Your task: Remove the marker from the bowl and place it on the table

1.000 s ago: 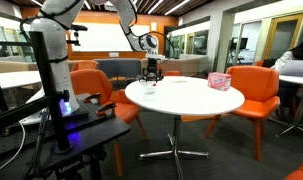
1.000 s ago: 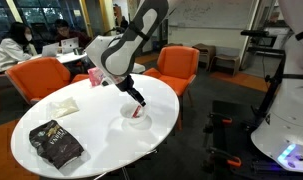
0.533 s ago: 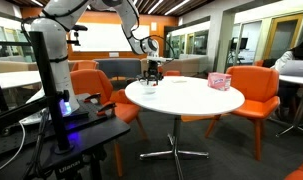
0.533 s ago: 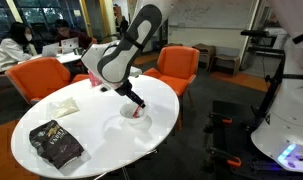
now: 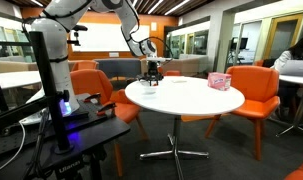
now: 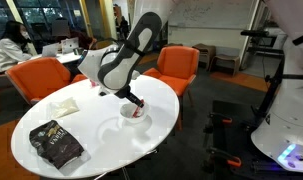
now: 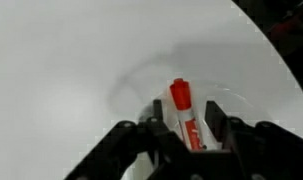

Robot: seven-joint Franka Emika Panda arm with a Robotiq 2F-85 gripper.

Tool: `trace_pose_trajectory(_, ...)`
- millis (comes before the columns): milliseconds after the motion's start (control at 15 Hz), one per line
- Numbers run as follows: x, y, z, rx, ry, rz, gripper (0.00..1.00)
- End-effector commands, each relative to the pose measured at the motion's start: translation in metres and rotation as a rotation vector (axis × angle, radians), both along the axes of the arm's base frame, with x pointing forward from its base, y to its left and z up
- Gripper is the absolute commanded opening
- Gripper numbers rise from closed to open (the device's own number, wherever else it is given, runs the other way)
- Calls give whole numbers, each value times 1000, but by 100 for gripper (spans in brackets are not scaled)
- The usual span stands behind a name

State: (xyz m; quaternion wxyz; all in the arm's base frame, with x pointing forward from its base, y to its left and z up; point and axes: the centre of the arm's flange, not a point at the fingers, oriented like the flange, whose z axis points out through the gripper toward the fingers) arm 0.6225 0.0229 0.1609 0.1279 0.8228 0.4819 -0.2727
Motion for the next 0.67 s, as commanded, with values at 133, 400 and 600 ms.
trace_pose_trajectory(133,2,5,0,-60,-9,19,5)
trace_pose_trajectory(400,-1,4,4,-61,-25,25,5)
trace_pose_trajectory(600,-3,6,11,-55,-44,19,5)
